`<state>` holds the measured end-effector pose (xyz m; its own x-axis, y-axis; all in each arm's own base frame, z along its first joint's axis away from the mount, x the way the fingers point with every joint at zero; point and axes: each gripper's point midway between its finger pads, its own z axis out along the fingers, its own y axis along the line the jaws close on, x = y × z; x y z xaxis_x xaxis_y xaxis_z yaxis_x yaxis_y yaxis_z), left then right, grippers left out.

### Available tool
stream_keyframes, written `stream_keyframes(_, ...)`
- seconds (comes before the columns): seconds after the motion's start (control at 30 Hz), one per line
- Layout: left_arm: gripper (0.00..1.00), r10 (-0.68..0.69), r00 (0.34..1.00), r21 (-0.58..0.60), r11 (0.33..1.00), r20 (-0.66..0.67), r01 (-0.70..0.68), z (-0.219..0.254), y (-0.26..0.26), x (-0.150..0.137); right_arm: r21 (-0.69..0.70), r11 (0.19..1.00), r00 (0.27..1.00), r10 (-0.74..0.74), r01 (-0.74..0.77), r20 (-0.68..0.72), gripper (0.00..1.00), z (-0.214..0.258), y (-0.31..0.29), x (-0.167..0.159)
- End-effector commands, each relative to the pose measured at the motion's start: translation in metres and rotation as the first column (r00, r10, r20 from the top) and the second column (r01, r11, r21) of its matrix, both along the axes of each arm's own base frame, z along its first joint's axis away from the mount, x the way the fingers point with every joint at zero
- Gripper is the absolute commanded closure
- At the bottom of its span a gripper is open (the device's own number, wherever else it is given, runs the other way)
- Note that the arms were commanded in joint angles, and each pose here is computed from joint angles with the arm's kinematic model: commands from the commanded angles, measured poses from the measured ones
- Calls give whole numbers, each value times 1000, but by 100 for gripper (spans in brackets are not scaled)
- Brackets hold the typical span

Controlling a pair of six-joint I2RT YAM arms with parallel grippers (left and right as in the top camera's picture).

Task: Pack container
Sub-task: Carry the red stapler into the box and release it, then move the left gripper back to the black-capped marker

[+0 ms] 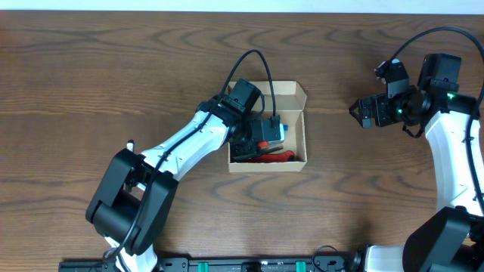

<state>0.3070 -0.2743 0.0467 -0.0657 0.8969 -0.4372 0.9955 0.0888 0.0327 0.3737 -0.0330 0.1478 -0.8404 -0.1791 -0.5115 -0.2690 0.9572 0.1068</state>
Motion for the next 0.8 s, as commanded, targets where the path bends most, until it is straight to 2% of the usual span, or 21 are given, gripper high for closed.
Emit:
stream_keyframes(0.0,41,46,998,-58,997,45,-44,35,-6,7,12,1000,1000,-22,22,-15,1,-3,-3,-2)
stream_keyframes(0.23,39,151,973,-180,976,172,-119,120,-4,14,16,1000,1000,-24,24,-17,1,-3,-2,-3)
stream_keyframes(0.27,35,179,965,-187,972,190,-143,131,1,14,16,1000,1000,-24,24,-17,1,-3,-2,-3)
stream_keyframes(0.33,5,248,943,-194,959,221,-206,152,15,13,17,1000,1000,-24,24,-19,1,-3,-2,-3)
stream_keyframes(0.47,5,410,895,-235,901,178,-366,181,52,8,18,1000,999,-24,24,-24,1,-4,-2,-4)
stream_keyframes(0.57,5,591,804,-273,786,70,-555,194,91,12,19,1000,999,-23,24,-27,1,-4,-1,-5)
stream_keyframes(0.63,5,736,677,-281,646,-17,-710,199,128,18,22,1000,999,-22,23,-26,1,-4,-1,-5)
stream_keyframes(0.77,5,881,466,-232,440,-74,-868,197,202,19,22,1000,999,-21,22,-26,1,-4,-1,-4)
